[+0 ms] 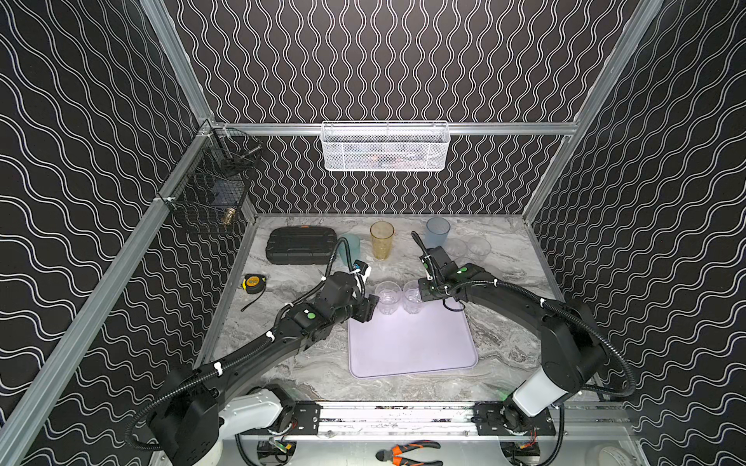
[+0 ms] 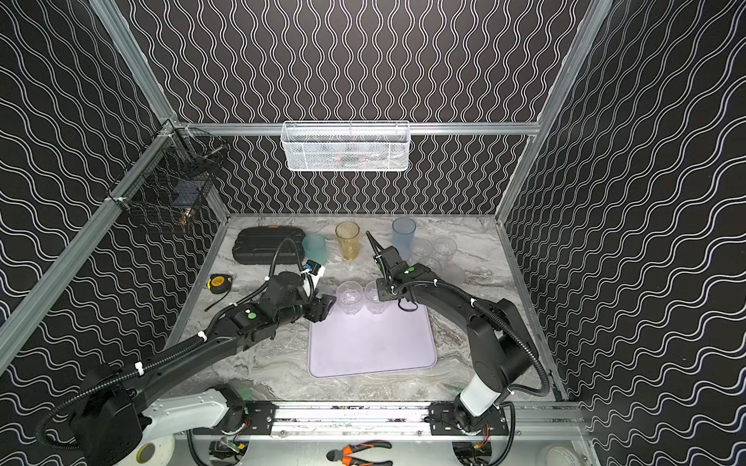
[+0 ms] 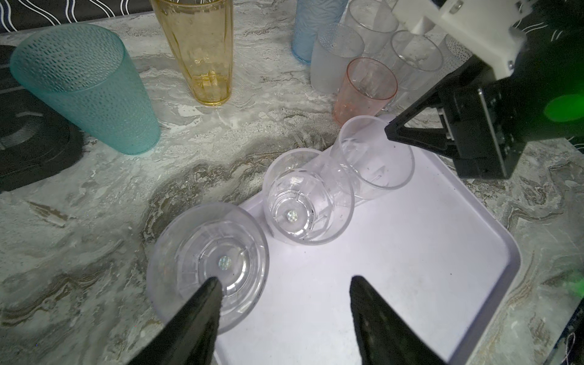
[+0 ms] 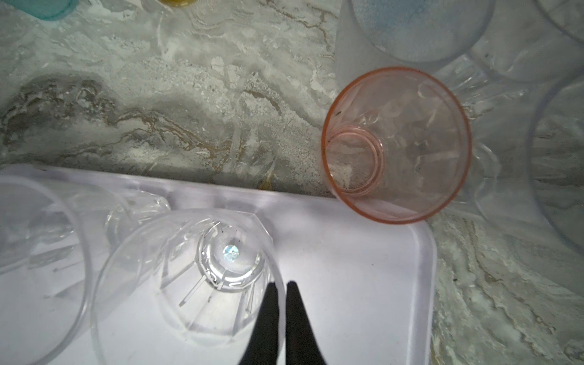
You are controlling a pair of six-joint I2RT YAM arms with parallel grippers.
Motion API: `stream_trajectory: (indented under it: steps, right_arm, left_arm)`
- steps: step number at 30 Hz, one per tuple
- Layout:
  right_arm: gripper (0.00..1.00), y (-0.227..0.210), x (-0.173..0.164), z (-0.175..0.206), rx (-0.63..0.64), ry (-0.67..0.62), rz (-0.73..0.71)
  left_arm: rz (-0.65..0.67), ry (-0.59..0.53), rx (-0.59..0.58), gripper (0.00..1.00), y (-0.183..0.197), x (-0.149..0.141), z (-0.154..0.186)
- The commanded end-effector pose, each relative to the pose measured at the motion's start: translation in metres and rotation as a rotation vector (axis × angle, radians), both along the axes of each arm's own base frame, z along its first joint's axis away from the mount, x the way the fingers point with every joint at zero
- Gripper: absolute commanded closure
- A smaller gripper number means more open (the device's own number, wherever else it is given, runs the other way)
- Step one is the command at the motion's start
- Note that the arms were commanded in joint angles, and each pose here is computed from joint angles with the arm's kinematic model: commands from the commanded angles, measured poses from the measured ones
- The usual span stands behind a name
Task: Place the glasses into the tray
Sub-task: Place the glass on the tray.
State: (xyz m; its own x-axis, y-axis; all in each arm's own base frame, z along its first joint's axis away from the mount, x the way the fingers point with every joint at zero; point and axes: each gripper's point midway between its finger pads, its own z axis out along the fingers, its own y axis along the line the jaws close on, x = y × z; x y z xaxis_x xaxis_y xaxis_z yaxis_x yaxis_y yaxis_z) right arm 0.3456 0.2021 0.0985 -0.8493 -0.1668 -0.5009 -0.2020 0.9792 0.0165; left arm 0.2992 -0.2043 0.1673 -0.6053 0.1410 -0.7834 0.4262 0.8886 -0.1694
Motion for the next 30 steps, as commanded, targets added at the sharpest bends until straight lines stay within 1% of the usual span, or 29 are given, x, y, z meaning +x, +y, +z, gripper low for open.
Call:
stream_trajectory:
  steps: [1, 5, 9, 11, 16, 18, 21, 23, 26, 30]
  right_arm:
    - [1.00, -0.004, 0.001, -0.007, -0.006, -0.002, -0.016]
    - [1.00, -0.007, 0.005, -0.005, -0.022, -0.001, -0.021]
    - [1.00, -0.003, 0.003, -0.008, -0.006, 0.016, 0.002]
    - [0.95, -0.002, 0.001, -0.008, -0.003, 0.033, 0.007]
    - [0.75, 0.002, -0.001, 0.004, 0.016, 0.030, 0.028]
    - [0.71, 0.002, 0.000, 0.015, 0.017, 0.021, 0.035]
    - [0.67, -0.001, 0.000, 0.033, 0.030, 0.008, 0.035]
    - [0.66, -0.007, 0.002, 0.050, 0.080, -0.009, 0.026]
    - [0.63, -0.024, 0.010, 0.074, 0.150, -0.043, -0.013]
    - [0.61, -0.067, 0.029, 0.091, 0.137, -0.107, -0.128]
  left_arm:
    - [-0.001, -0.031, -0.017, 0.32, -0.003, 0.005, 0.008]
    - [-0.002, -0.026, -0.017, 0.32, -0.004, 0.005, 0.007]
    - [0.002, -0.027, -0.017, 0.32, -0.003, 0.005, 0.007]
    - [0.008, -0.026, -0.019, 0.32, -0.003, 0.006, 0.008]
    - [0.015, -0.032, -0.027, 0.32, -0.003, 0.008, 0.013]
    - [0.021, -0.039, -0.020, 0.32, -0.002, 0.010, 0.016]
    - [0.041, -0.048, -0.004, 0.32, 0.000, 0.015, 0.024]
    - [0.059, -0.064, 0.009, 0.31, 0.002, 0.019, 0.032]
    - [0.062, -0.106, -0.003, 0.31, 0.000, 0.026, 0.049]
    - [0.044, -0.173, -0.057, 0.32, -0.012, 0.035, 0.069]
